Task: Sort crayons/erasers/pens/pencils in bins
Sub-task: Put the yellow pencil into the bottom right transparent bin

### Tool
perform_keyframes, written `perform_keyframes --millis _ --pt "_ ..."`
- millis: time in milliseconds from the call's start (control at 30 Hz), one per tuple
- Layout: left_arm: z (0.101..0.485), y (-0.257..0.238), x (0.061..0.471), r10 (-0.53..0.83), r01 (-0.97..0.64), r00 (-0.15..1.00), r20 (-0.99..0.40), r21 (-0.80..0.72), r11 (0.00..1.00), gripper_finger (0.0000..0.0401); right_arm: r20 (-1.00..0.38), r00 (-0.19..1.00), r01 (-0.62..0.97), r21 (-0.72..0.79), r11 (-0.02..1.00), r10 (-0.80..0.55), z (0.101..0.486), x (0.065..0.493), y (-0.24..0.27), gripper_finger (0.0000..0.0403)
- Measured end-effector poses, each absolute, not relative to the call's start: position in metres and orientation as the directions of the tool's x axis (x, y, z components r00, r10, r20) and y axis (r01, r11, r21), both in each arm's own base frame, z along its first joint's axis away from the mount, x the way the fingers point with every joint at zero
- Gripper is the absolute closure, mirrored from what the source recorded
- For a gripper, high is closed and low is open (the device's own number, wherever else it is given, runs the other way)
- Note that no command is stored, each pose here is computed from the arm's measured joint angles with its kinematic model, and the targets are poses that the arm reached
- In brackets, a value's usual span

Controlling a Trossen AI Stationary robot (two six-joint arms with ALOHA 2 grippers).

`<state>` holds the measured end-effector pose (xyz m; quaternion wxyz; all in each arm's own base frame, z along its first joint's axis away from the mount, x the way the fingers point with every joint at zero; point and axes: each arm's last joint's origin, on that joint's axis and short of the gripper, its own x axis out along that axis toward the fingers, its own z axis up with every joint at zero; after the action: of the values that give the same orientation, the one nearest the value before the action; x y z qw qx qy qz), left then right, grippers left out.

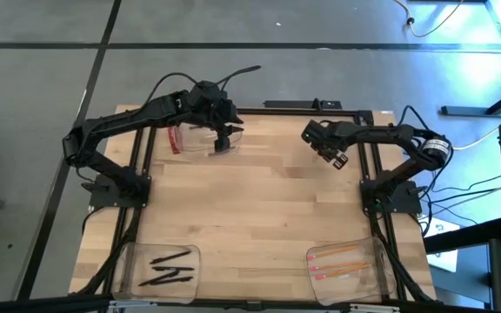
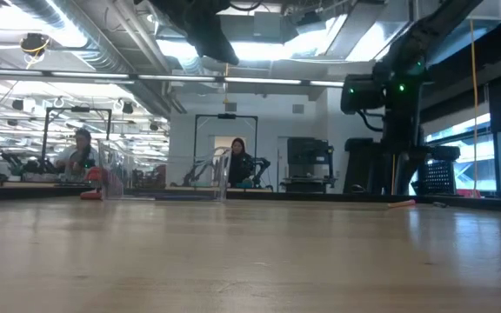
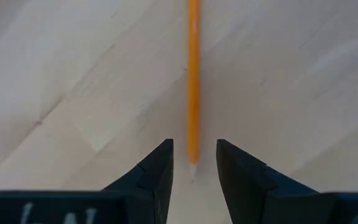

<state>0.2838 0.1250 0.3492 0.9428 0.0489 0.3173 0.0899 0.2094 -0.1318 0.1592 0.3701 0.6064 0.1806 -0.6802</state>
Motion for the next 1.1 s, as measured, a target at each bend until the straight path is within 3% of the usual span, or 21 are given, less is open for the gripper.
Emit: perform_keyframes --millis 267,700,867,1100 --pt "0.349 0.125 0.284 0.200 -0.138 0.783 -0.589 0.149 0.979 0.0304 -0.942 0.071 0.670 0.288 -0.684 -0.327 0.142 0.200 -0.142 0.0280" --pt "0.350 0.125 0.284 0.201 -0.139 0.785 -0.586 0.150 0.979 0.0304 -0.951 0.046 0.670 0.256 -0.697 -0.305 0.130 0.189 -0.139 0.0280" --pt "0.350 0.125 0.284 0.202 -0.139 0.786 -0.584 0.151 0.979 0.0304 -0.941 0.019 0.725 0.247 -0.643 -0.339 0.129 0.188 -0.139 0.0280" --pt "0.350 0.125 0.284 0.201 -0.139 0.786 -0.585 0.151 0.979 0.0304 -0.927 -0.011 0.723 0.252 -0.643 -0.375 0.129 0.187 -0.141 0.0280"
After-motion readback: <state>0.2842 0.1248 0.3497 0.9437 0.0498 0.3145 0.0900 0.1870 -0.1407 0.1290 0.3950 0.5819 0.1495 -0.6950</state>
